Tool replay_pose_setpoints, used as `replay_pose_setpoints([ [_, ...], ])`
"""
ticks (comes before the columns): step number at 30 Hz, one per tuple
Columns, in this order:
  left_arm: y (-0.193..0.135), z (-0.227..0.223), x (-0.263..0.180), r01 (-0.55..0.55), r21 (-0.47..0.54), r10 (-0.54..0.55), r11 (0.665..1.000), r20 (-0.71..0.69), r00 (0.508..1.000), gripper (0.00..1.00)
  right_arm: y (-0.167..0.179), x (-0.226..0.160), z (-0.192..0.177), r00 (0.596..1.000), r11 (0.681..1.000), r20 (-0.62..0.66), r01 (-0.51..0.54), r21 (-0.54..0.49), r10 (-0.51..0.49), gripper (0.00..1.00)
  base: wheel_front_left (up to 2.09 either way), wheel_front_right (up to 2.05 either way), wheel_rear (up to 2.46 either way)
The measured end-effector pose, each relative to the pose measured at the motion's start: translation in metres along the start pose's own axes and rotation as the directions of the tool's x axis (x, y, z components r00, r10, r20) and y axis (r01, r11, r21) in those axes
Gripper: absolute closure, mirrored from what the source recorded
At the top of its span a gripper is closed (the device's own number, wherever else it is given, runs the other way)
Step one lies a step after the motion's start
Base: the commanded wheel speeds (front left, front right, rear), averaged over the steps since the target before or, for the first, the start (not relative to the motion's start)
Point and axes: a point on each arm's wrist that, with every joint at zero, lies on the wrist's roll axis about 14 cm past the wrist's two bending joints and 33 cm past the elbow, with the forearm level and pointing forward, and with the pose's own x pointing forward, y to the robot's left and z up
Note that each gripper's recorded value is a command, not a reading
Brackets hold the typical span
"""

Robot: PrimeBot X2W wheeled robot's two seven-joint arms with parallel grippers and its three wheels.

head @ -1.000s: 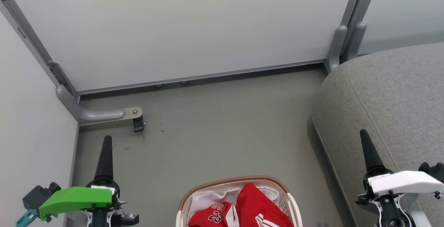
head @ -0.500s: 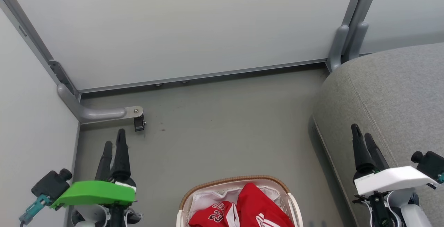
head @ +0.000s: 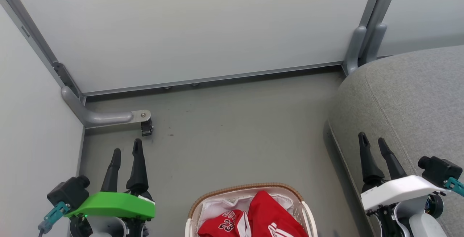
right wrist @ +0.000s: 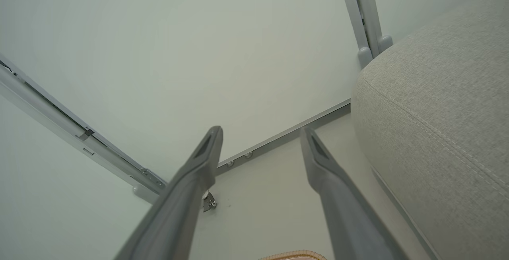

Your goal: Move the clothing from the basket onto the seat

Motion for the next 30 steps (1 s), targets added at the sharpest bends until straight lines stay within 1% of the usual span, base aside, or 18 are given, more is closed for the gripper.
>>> replay_pose_setpoints([
  [8,0.004,-0.004,-0.004,-0.016,0.077,0.016,0.997,-0.003,1.000,0.00,0.004,0.001,-0.002,1.000,0.995,-0.002,-0.021,-0.097,0.021,0.00,0.00,0.00,0.00],
  [16,0.003,-0.012,-0.005,-0.006,0.152,0.009,0.988,-0.018,1.000,0.00,0.009,0.001,-0.005,0.999,0.982,-0.007,-0.044,-0.183,0.043,0.00,0.00,0.00,0.00],
  [30,0.003,-0.022,-0.007,0.008,0.258,0.000,0.966,-0.033,0.999,0.00,0.017,0.002,-0.009,0.996,0.943,-0.016,-0.087,-0.322,0.086,0.00,0.00,0.00,0.00],
])
